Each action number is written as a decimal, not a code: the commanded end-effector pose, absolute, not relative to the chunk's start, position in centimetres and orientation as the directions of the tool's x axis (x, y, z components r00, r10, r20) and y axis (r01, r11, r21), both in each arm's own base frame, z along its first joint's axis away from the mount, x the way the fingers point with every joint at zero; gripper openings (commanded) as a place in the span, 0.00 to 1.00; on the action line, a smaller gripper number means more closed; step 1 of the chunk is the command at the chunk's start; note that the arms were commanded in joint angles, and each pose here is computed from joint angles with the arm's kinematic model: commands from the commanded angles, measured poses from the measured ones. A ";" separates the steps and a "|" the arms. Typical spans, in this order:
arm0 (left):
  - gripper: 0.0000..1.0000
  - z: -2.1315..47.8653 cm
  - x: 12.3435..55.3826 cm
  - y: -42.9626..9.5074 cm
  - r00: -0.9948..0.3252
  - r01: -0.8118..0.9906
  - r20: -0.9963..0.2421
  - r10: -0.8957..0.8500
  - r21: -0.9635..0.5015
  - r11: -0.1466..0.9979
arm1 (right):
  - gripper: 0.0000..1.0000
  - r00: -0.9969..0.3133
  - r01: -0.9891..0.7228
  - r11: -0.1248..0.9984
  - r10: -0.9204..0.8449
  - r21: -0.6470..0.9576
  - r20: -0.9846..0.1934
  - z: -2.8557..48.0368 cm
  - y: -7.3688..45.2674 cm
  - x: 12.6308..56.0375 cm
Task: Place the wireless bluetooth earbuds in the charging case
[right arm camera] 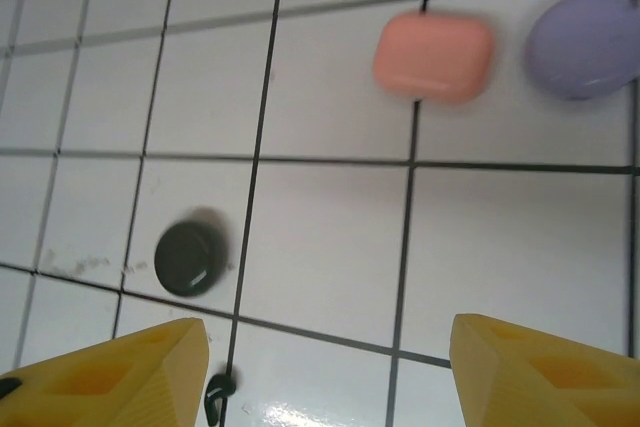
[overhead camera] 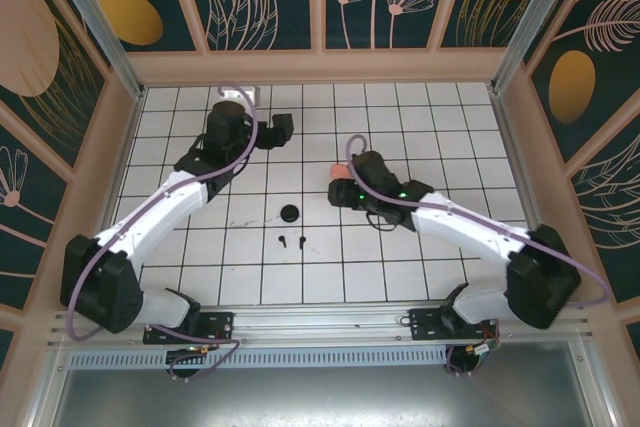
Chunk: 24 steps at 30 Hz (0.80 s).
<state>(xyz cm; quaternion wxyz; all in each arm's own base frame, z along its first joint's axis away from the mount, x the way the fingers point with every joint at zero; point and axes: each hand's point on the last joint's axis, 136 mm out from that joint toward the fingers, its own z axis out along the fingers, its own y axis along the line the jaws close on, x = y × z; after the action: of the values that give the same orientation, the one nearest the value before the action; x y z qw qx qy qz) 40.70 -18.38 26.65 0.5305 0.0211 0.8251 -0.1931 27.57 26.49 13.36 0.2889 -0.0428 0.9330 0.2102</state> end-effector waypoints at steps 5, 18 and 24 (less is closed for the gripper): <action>0.99 29.0 39.9 -14.2 -0.304 0.142 -0.927 -0.219 -0.272 0.952 | 0.68 -0.805 -0.417 0.875 -0.230 0.246 -0.547 11.5 32.0 28.5; 0.99 27.6 39.7 -7.4 -0.246 -0.058 -0.902 -0.356 -0.353 0.934 | 0.78 -0.774 -0.571 0.815 -0.495 0.099 -0.396 7.0 37.6 28.5; 0.99 28.2 39.4 -3.4 -0.194 -0.196 -0.869 -0.455 -0.420 0.886 | 0.77 -0.769 -0.594 0.803 -0.548 0.051 -0.330 4.9 38.9 28.1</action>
<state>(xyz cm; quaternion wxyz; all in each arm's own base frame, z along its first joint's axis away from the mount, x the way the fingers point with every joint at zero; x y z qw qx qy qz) 39.85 -5.42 26.65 0.5849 -0.1618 0.7875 -0.1077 29.11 39.28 5.67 0.1792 -0.2818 0.9367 0.1051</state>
